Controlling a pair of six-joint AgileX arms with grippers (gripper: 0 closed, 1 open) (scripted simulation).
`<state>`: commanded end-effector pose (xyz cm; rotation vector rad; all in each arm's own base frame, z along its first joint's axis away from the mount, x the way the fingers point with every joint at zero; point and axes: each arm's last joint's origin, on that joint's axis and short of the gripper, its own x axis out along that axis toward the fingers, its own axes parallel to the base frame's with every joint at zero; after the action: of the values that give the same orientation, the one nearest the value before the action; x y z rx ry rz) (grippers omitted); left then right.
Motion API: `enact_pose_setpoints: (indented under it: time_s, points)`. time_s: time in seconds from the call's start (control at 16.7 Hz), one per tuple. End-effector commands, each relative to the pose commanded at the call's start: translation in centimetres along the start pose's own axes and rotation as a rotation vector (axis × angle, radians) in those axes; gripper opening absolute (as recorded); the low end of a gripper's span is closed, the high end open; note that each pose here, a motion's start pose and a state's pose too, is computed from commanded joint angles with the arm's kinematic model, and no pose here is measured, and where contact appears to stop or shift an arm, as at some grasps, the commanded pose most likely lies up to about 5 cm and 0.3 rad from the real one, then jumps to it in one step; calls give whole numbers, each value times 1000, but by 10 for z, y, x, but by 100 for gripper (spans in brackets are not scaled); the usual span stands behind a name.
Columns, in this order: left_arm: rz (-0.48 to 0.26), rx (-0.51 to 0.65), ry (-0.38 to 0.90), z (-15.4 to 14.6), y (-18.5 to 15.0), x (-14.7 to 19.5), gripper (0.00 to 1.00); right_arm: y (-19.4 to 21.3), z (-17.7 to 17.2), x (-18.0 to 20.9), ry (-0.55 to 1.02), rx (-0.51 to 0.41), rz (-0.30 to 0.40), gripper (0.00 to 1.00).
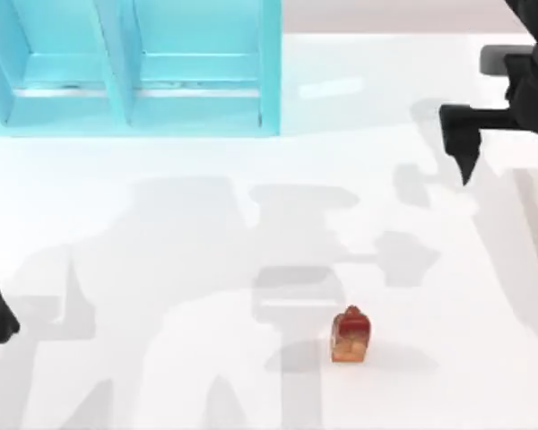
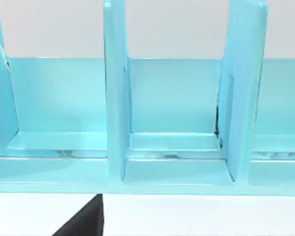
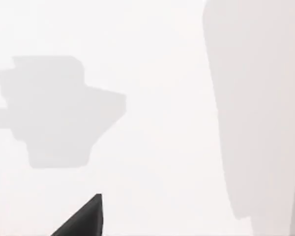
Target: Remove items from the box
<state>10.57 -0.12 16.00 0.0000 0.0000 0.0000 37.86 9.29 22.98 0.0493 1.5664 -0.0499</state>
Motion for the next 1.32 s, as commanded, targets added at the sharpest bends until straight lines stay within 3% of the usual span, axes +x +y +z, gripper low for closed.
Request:
enact_pose_setpoints:
  time_s: [0.12,0.3,0.54,1.02,1.32]
  points:
    - [0,0,0,0,0,0,100,-74,21,-11,-17,10,1,100]
    - [0,0,0,0,0,0,100,-177,24,-21,-18,12,-3,100]
    - [0,0,0,0,0,0,100,-259,4,-28,-6,12,1,100]
    - [0,0,0,0,0,0,100,-275,-4,-29,-6,10,2,100]
    - [0,0,0,0,0,0,100,-277,0,12,-4,11,4,100]
